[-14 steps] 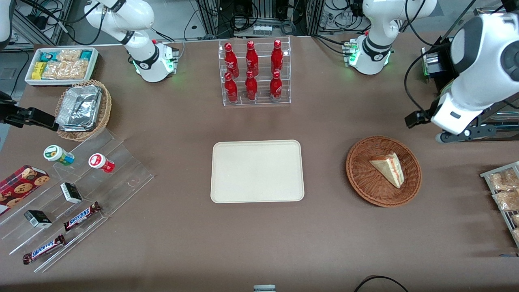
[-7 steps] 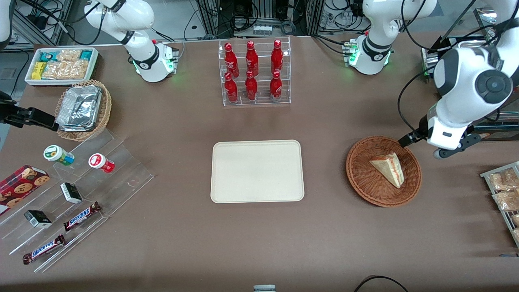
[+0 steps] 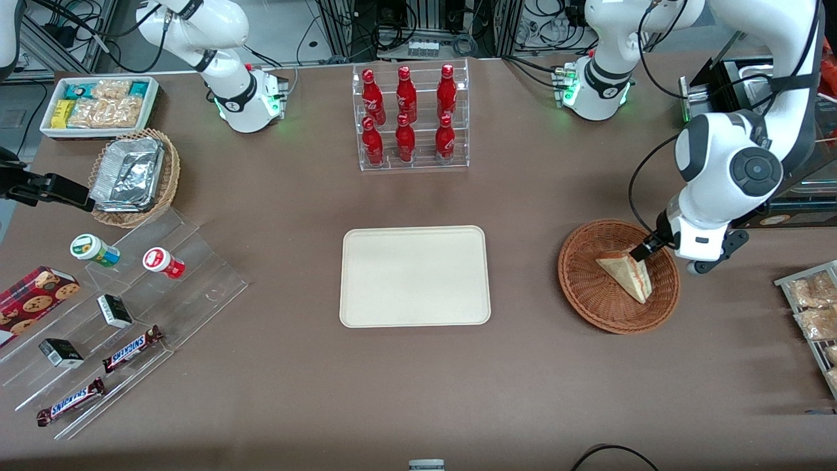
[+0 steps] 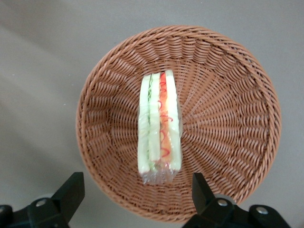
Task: Place sandwich from basket to tray
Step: 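Lower the left gripper and close it on the sandwich's upright edge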
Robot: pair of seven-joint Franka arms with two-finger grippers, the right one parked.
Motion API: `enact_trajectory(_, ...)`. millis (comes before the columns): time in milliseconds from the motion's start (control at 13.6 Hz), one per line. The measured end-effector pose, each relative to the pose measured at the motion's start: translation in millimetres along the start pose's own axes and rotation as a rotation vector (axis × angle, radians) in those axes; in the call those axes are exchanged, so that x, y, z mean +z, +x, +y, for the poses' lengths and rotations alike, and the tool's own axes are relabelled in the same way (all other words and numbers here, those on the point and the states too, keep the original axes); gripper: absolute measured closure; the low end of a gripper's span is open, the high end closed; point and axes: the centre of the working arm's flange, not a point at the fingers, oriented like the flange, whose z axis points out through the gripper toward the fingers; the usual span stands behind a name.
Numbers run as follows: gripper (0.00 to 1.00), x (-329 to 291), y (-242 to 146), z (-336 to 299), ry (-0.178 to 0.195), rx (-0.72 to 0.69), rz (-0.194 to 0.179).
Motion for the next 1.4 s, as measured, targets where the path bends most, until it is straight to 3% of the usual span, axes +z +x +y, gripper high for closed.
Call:
enact_trajectory(590, 0.00, 49, 4, 13, -0.007, -0.037, -0.001)
enact_trajectory(959, 0.03, 83, 4, 17, 0.004, -0.109, -0.020)
enact_trajectory(1328, 0.55, 89, -2, 21, 0.025, -0.174, -0.038)
enact_trajectory(1402, 0.60, 88, -2, 22, 0.027, -0.174, -0.040)
